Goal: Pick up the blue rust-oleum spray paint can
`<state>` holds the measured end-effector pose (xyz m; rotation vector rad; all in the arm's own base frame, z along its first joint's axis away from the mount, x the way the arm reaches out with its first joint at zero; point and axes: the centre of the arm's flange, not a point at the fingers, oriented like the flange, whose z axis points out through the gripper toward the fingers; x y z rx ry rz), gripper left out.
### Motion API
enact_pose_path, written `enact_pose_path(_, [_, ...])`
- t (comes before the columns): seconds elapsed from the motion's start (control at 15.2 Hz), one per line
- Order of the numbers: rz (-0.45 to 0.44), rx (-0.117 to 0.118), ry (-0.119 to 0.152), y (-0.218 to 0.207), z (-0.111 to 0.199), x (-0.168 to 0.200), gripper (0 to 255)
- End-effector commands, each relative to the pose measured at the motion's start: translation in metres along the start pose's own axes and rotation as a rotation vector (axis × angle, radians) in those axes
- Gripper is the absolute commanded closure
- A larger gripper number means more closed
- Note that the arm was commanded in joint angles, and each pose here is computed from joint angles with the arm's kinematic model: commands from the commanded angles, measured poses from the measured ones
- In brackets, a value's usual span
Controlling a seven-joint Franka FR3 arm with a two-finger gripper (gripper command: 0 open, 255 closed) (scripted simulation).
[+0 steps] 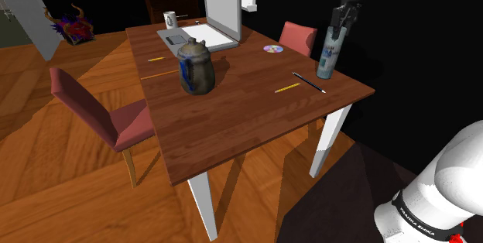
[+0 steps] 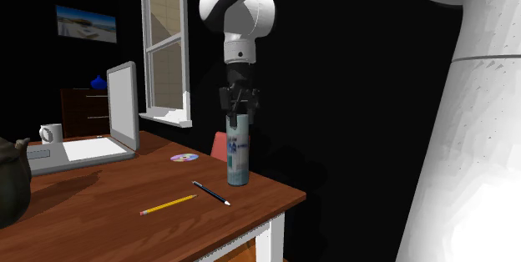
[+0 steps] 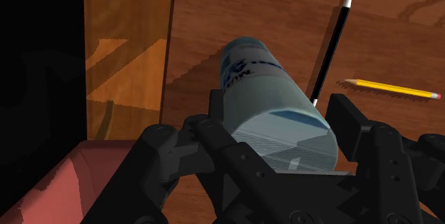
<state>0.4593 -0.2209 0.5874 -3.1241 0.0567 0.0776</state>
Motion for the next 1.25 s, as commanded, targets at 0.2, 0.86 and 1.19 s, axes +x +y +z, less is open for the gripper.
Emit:
enact_pose_path(0.2, [0.000,0.001,-0.003,0.000,-0.010,0.000,255])
enact_pose_path(0.86, [0.000,0.001,-0.003,-0.001,-0.062,-0.002,255])
enact_pose_path(1.19, [0.000,0.001,-0.003,-0.001,-0.079,-0.003,255])
